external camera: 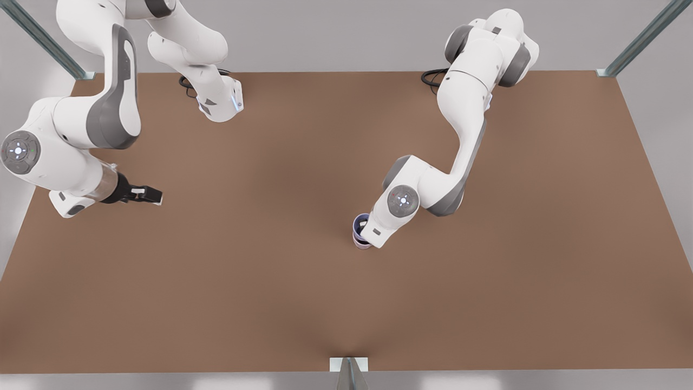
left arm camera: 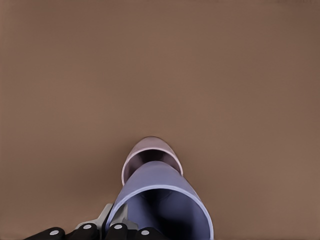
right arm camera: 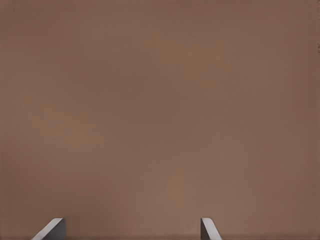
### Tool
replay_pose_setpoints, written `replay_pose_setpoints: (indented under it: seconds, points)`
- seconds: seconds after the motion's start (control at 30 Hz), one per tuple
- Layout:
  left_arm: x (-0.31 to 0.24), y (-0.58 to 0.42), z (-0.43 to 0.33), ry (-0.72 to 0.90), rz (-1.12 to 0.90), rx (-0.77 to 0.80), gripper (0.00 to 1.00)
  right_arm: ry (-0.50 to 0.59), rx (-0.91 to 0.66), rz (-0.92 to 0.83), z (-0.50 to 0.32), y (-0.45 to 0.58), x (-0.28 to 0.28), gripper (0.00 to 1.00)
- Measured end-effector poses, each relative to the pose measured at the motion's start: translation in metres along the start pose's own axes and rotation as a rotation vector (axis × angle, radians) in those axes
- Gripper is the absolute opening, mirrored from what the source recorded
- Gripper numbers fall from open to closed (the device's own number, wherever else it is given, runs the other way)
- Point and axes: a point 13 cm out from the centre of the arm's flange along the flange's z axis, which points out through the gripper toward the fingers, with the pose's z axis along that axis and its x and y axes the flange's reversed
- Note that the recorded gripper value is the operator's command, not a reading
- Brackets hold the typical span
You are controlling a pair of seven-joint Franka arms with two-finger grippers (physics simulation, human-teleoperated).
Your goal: Stack the cups, with the pink cup at the bottom and the purple cup at the top
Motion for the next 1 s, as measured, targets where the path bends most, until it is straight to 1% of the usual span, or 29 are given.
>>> replay_pose_setpoints:
  seconds: [0.27, 0.3, 0.37, 0.4, 0.43, 0.47, 0.53, 0.57, 0.6, 0.63, 1.0]
  points:
    - [-0.001, 0.004, 0.017, 0.009, -0.031, -0.013, 0.22, 0.0, 0.0, 0.004, 0.0, 0.001, 0.0, 1.0]
    - [-0.002, 0.004, 0.019, 0.008, -0.034, -0.014, 0.31, 0.0, 0.0, 0.004, 0.0, 0.001, 0.0, 1.0]
    - [-0.003, 0.004, 0.021, 0.007, -0.038, -0.013, 0.44, 0.0, 0.0, 0.004, 0.0, 0.0, 0.0, 1.0]
    - [-0.003, 0.004, 0.021, 0.006, -0.04, -0.012, 0.53, 0.0, 0.0, 0.004, 0.0, 0.0, 0.0, 1.0]
    - [-0.003, 0.003, 0.021, 0.005, -0.041, -0.01, 0.65, 0.0, 0.0, 0.004, 0.0, 0.0, 0.0, 1.0]
    - [-0.003, 0.003, 0.021, 0.004, -0.043, -0.008, 0.69, 0.001, 0.0, 0.004, 0.0, 0.0, 0.0, 1.0]
    - [-0.004, 0.002, 0.022, 0.002, -0.045, -0.006, 0.72, 0.002, 0.0, 0.004, 0.001, 0.0, 0.0, 1.0]
    - [-0.004, 0.002, 0.022, 0.001, -0.046, -0.006, 0.77, 0.001, 0.0, 0.003, 0.001, 0.0, 0.0, 1.0]
    - [-0.004, 0.002, 0.022, 0.001, -0.048, -0.006, 0.84, 0.001, 0.0, 0.003, 0.0, 0.0, 0.0, 1.0]
    - [-0.004, 0.003, 0.023, 0.001, -0.049, -0.007, 0.99, 0.001, 0.0, 0.003, 0.0, 0.0, 0.0, 1.0]
    - [-0.004, 0.005, 0.027, 0.003, -0.059, -0.013, 1.0, -0.002, 0.0, -0.002, 0.0, 0.001, -0.001, 1.0]
